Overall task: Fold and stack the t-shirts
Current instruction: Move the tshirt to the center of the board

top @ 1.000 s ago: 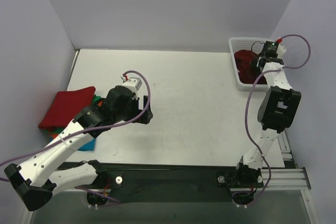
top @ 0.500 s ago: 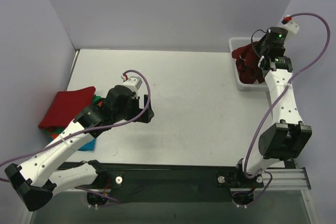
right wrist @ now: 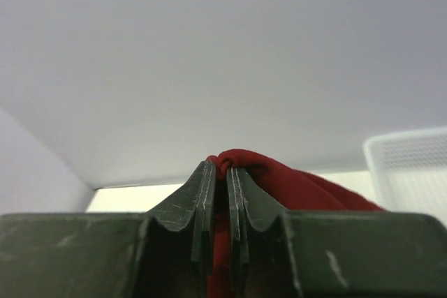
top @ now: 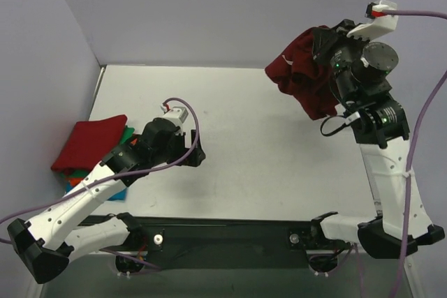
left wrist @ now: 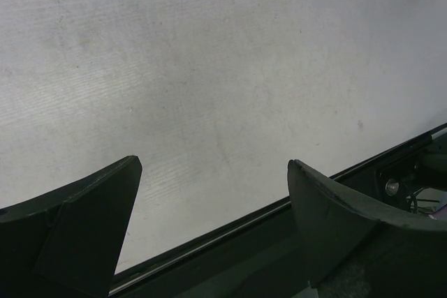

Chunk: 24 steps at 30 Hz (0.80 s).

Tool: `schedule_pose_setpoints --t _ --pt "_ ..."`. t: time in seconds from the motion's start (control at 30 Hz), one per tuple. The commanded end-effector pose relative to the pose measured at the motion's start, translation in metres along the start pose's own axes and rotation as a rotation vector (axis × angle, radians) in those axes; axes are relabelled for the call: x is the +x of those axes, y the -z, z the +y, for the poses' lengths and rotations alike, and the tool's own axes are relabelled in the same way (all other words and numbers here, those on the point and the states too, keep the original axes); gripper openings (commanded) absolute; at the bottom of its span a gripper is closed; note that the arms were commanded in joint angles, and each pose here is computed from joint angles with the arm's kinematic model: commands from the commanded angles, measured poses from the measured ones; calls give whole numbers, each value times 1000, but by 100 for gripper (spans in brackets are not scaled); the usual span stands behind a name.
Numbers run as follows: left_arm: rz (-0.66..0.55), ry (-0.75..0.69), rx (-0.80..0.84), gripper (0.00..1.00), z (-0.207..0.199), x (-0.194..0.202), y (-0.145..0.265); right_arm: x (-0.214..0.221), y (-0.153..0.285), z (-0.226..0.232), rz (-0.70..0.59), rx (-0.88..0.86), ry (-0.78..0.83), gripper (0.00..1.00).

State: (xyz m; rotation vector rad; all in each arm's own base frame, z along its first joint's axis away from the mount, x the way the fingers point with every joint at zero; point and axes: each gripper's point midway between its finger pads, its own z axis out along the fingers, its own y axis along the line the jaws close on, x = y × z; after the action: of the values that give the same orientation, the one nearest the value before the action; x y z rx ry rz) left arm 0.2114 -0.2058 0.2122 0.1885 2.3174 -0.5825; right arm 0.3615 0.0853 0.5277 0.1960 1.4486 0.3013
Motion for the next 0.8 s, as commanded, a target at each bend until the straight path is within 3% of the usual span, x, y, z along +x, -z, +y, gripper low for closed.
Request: schedule_pose_setpoints --t 0.0,0.17,0.4,0.43,0.63,0.67,0.77 --pt "-74 35 62 97 -12 -17 9 -49 39 40 -123 -146 -21 0" --pt "-75 50 66 97 -11 -13 11 -27 42 55 -67 -197 -64 0" --pt "-29 75 75 97 -8 5 1 80 11 31 138 -65 -55 0" --pt "-30 78 81 97 -9 6 -1 111 7 18 194 -25 -39 0" --pt "79 85 159 96 -20 49 -26 223 -5 -58 418 185 -88 14" --pt "92 78 166 95 -22 55 -29 255 -1 -77 488 232 -86 21" --pt "143 30 188 94 -37 80 -40 300 11 -114 610 320 -133 32"
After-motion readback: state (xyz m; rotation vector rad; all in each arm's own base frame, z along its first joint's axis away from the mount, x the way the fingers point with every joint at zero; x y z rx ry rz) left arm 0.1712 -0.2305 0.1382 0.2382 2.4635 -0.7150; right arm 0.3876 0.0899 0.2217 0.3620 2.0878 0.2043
